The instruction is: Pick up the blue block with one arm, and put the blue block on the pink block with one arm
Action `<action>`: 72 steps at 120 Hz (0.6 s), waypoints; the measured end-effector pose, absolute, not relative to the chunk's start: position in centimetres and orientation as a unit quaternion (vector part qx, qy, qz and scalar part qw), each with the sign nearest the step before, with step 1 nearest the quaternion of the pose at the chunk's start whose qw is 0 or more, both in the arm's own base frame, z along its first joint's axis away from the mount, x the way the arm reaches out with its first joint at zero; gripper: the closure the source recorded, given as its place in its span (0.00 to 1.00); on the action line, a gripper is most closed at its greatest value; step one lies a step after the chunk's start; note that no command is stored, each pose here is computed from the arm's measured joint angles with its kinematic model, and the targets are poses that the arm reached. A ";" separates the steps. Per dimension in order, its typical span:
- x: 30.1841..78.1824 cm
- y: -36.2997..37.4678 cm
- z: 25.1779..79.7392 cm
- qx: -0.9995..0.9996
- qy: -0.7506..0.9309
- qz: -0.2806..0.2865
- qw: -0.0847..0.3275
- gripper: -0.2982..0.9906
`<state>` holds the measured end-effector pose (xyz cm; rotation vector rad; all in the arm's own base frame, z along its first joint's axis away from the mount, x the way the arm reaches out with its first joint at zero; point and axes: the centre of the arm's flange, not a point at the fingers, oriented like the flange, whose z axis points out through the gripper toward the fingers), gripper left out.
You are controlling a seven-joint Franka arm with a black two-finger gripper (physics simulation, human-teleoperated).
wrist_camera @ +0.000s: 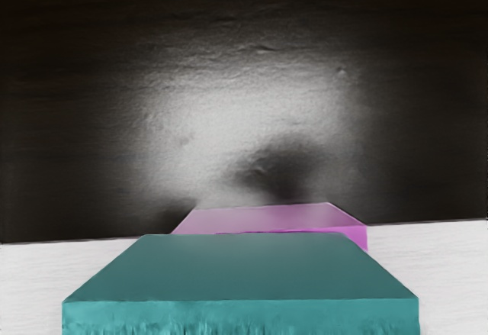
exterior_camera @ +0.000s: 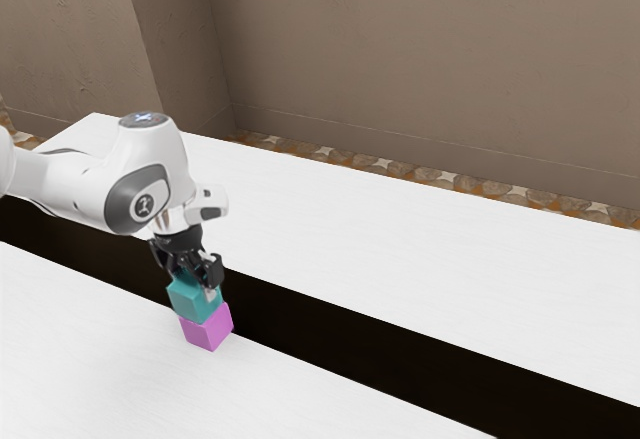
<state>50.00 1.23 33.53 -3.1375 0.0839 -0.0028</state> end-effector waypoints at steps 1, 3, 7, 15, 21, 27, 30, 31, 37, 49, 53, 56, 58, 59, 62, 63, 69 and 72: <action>50.0 1.2 33.6 -1.000 0.027 -0.001 0.001 0.41; 50.1 1.2 33.7 -1.000 0.027 -0.002 0.001 0.41; 50.1 1.2 33.8 -1.000 0.027 -0.004 0.001 0.40; 50.3 1.1 34.6 -1.000 0.029 -0.012 0.001 0.38; 50.4 0.9 36.5 -0.999 0.032 -0.030 0.003 0.35; 50.6 -0.1 39.6 -0.998 0.042 -0.056 0.006 0.32; 50.5 -0.8 40.9 -0.997 0.049 -0.065 0.007 0.31; 50.5 -1.1 41.4 -0.996 0.052 -0.068 0.007 0.31; 50.1 -2.1 43.9 -0.995 0.062 -0.082 0.009 0.29; 51.4 -4.7 53.3 -0.991 0.085 -0.103 0.011 0.27; 51.3 -5.6 55.7 -0.990 0.095 -0.101 0.012 0.26; 51.2 -6.0 57.2 -0.990 0.100 -0.097 0.009 0.26; 51.1 -6.1 57.9 -0.990 0.102 -0.092 0.007 0.26; 51.1 -6.2 58.2 -0.991 0.104 -0.089 0.006 0.26; 50.9 -6.6 59.1 -0.991 0.108 -0.081 0.003 0.25; 50.9 -6.8 59.8 -0.990 0.111 -0.082 0.003 0.25; 50.9 -8.3 64.3 -0.986 0.137 -0.095 0.004 0.25; 51.3 -8.9 66.3 -0.982 0.157 -0.101 0.007 0.25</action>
